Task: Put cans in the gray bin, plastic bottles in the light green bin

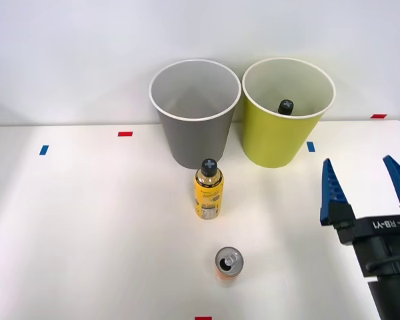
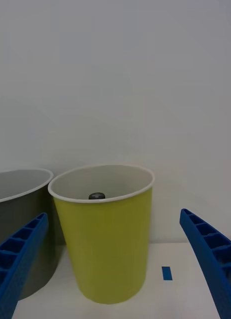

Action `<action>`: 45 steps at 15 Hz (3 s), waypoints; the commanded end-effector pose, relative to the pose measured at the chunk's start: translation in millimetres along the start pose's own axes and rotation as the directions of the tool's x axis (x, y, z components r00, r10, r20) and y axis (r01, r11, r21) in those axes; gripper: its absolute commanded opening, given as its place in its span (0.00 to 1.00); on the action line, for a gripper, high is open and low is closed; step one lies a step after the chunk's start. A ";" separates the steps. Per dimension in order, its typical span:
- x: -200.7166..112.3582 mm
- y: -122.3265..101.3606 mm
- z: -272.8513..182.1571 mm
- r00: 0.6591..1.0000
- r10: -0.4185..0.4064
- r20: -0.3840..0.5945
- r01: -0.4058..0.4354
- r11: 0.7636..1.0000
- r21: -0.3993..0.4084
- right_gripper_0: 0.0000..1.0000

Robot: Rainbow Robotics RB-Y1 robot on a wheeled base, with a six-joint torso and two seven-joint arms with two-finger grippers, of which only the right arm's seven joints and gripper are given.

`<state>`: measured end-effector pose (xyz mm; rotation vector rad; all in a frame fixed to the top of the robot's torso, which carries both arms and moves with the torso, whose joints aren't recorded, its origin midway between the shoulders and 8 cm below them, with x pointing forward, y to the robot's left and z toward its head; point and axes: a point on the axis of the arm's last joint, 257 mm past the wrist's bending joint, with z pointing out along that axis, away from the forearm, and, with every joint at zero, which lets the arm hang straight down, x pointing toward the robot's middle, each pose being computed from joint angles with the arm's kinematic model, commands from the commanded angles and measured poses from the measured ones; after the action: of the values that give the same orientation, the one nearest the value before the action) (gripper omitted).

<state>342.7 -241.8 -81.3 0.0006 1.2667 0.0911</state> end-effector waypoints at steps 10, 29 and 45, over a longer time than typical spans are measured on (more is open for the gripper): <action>39.6 -55.0 -68.3 0.985 -0.015 -0.169 0.051 0.977 0.208 0.90; 121.2 -9.5 -157.2 0.970 -0.142 -0.198 0.168 0.979 0.120 0.93; 150.8 38.2 -184.1 0.943 -0.187 -0.275 0.181 0.982 -0.046 0.94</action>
<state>209.4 -205.5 -278.4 -0.1313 1.5440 -0.0531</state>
